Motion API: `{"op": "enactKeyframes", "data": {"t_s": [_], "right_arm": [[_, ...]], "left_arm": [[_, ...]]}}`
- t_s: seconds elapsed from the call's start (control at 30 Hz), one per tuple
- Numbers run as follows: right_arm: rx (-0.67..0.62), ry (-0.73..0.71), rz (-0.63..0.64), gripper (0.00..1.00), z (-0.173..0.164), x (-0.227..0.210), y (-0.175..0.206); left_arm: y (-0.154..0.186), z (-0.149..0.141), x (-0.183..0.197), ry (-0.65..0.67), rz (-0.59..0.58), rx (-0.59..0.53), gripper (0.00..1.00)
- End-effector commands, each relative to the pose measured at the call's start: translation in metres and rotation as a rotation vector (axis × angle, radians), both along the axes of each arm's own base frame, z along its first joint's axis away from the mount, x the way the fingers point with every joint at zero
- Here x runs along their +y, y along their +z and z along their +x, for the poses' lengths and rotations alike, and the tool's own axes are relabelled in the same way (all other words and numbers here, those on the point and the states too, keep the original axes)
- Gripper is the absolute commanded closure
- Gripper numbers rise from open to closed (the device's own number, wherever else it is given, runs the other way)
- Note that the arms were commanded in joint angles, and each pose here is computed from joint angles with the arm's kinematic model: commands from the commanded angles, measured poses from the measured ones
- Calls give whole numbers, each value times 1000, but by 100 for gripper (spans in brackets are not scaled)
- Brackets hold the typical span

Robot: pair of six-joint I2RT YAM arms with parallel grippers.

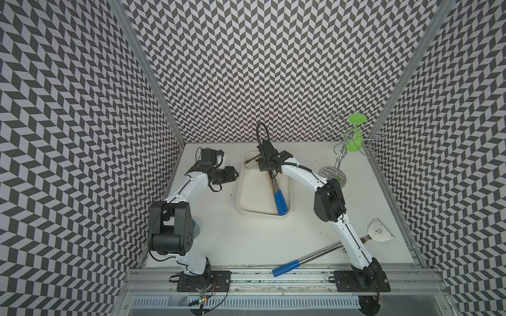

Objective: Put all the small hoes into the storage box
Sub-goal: Place the hoe in the storage box.

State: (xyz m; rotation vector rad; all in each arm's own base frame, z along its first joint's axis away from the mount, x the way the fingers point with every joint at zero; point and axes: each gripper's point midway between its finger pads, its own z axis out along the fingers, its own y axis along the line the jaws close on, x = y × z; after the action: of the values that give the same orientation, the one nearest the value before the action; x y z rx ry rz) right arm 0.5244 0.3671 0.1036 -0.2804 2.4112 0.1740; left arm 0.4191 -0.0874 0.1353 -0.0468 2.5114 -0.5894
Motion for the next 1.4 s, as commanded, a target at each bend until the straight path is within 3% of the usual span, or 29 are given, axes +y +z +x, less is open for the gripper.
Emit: {"op": "enactKeyframes", "data": {"t_s": [0.0,0.2,0.37,0.63,0.73,0.87,0.97,1.03,1.2,1.37], "right_arm": [[-49,-4,47,48,3,4,31],[-64,-24,80,53,9,-4,47],[-10,-53,62,62,13,-21,19],[92,-21,52,90,0,-17,-28],[118,1,35,93,-9,-11,-40],[122,14,30,91,-14,-6,-41],[89,7,40,71,-9,-8,-22],[53,6,63,64,-4,-7,1],[-5,10,103,66,-1,-8,41],[24,28,107,69,-5,-4,29]], "left_arm": [[13,-1,2,3,-3,-40,39],[14,1,3,4,0,-43,39],[14,1,3,4,3,-43,39],[13,1,5,7,10,-42,39],[13,0,6,9,12,-42,39],[14,0,7,13,16,-44,39],[13,0,8,15,17,-42,39],[12,0,8,16,17,-41,39],[11,0,8,16,14,-39,39],[11,2,7,13,10,-36,39]]}}
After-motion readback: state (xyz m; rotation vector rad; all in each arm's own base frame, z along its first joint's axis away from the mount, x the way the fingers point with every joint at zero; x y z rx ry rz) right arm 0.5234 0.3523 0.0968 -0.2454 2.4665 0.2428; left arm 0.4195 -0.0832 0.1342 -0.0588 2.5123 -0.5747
